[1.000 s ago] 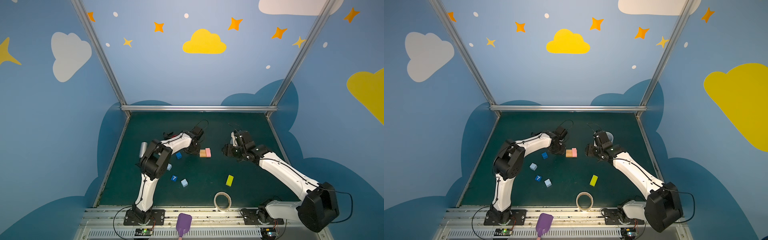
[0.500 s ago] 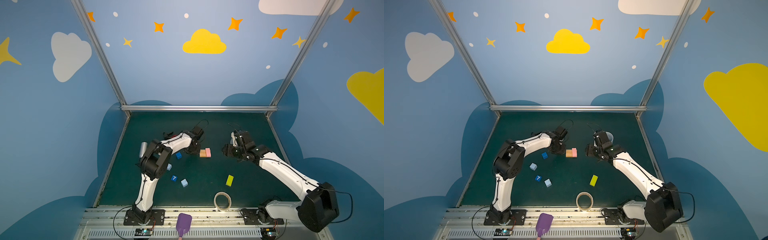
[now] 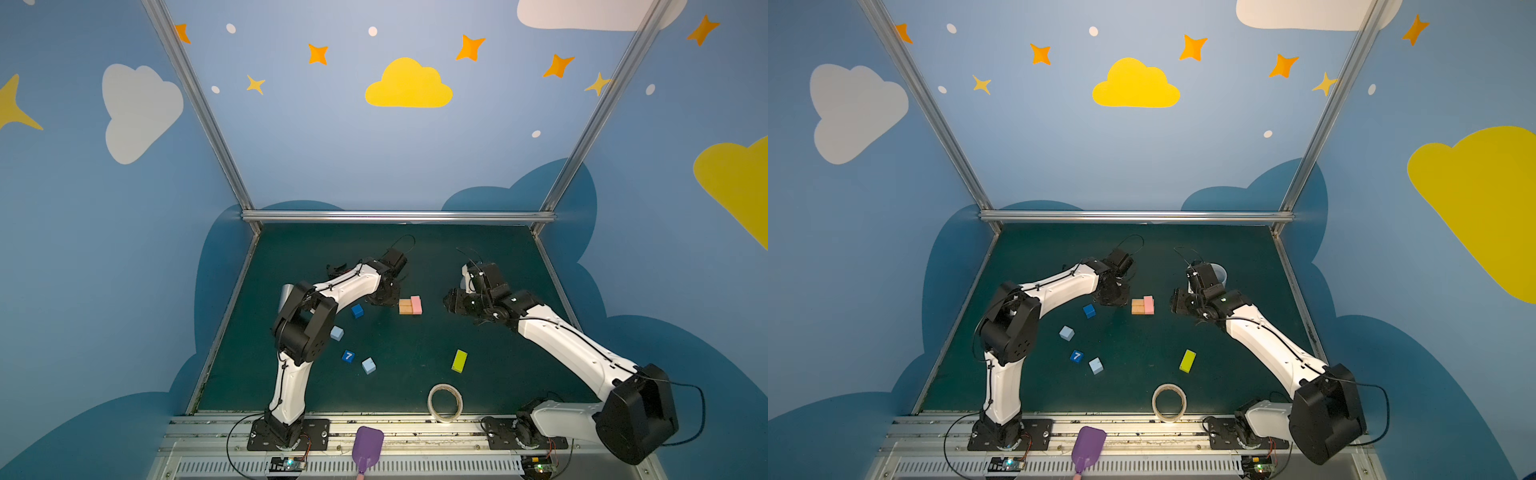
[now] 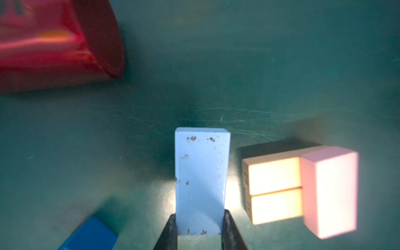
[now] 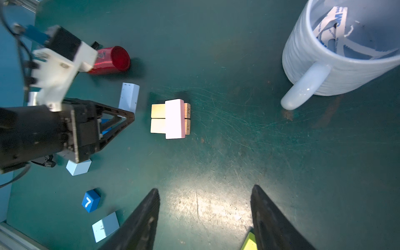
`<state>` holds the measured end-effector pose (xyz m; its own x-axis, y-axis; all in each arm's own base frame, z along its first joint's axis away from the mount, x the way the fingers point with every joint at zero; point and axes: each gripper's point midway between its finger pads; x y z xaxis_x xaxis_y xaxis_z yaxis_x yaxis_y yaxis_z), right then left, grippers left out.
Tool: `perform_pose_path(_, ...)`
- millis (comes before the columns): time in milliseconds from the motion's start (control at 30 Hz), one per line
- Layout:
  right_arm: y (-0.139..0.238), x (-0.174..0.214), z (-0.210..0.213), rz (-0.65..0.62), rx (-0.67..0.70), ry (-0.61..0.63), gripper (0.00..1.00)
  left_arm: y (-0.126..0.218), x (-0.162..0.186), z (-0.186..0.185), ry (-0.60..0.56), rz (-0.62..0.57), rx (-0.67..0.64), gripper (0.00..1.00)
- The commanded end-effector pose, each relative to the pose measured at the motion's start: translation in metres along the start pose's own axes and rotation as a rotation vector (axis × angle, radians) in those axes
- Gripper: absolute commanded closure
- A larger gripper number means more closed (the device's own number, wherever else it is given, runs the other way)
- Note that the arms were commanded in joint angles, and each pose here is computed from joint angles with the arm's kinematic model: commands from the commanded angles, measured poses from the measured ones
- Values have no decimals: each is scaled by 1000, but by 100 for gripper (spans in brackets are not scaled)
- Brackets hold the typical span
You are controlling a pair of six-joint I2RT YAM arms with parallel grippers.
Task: Build the wood block tower
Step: 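Lift the light blue block with the left gripper and carry it beside the pink block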
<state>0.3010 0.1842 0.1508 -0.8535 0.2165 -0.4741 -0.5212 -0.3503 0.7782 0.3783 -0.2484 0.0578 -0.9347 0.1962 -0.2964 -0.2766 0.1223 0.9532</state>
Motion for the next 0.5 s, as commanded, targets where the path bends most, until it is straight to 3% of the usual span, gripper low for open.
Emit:
perform_pose_path(0,-3,3,-1,8,-9,-3,35,24,-2,-5,25,-24,7,87)
perform_pose_path(467,-3,9,-5,2,-29,-4,35,25,21,-47,50,25,54,87)
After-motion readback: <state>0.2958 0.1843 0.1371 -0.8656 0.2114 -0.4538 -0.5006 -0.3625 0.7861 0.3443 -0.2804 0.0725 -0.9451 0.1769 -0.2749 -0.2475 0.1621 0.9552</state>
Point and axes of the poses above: each gripper's point midway between its finger pads, its own y axis back along the fingers, its own z axis along the line the jaws close on, x = y × z, and after that the axes turned 7 degrees about -y, right-handed
